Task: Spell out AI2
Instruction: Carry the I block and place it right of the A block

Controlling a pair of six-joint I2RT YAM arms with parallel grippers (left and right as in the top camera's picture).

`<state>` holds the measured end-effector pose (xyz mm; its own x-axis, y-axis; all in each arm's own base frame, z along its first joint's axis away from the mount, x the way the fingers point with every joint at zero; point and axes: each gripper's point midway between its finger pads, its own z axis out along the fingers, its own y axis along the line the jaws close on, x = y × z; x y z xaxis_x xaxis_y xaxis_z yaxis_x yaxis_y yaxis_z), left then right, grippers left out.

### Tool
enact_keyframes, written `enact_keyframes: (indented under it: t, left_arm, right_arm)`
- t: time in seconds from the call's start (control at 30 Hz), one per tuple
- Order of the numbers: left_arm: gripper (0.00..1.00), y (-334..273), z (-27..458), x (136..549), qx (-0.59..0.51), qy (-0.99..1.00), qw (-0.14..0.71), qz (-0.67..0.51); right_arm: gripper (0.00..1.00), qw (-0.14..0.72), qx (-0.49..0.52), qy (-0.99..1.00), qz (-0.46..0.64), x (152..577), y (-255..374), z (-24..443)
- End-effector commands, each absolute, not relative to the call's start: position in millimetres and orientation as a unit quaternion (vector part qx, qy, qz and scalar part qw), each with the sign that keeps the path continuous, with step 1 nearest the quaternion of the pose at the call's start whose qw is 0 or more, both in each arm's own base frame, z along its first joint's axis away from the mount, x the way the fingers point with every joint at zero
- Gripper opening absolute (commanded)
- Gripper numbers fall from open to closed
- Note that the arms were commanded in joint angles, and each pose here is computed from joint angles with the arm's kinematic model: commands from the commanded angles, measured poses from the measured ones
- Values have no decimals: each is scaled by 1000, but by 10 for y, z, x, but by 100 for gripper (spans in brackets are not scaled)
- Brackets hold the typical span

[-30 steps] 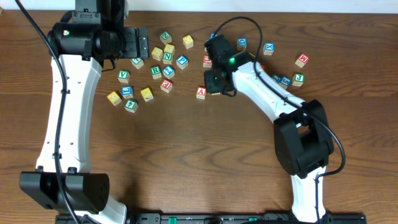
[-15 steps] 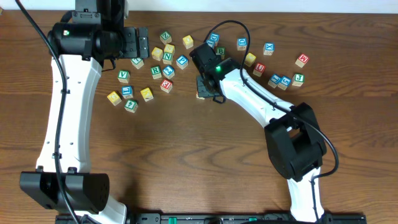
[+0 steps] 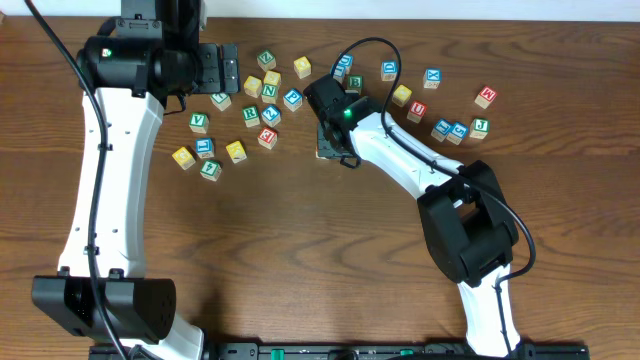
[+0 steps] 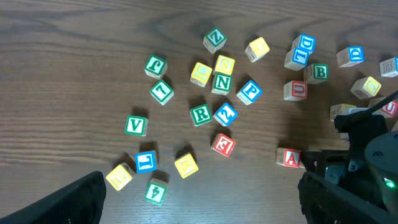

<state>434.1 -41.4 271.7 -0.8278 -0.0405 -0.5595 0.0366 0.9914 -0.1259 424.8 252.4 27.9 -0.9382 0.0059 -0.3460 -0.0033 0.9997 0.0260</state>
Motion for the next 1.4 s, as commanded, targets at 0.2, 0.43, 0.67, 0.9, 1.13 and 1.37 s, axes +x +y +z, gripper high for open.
enact_keyframes:
  t: [0.2, 0.43, 0.67, 0.9, 1.13, 1.37]
  left_arm:
    - [97, -382, 2834, 4341, -4, 949, 308, -61]
    - [98, -382, 2834, 4341, -4, 949, 308, -62]
    - [97, -382, 2834, 4341, -4, 949, 308, -61]
    - [98, -382, 2834, 4341, -4, 949, 308, -61]
    - [98, -382, 2834, 4341, -4, 949, 308, -61]
    - [98, -382, 2834, 4341, -4, 949, 308, -62]
  right_arm:
    - [29, 177, 4, 984, 13, 4217, 2575, 241]
    - [33, 175, 4, 985, 12, 4213, 2574, 222]
    - [34, 174, 3, 985, 13, 4215, 2579, 196]
    - [33, 184, 3, 982, 43, 4367, 2639, 373]
    - [31, 155, 11, 987, 42, 4361, 2499, 539]
    - [25, 105, -7, 993, 53, 4199, 2451, 548]
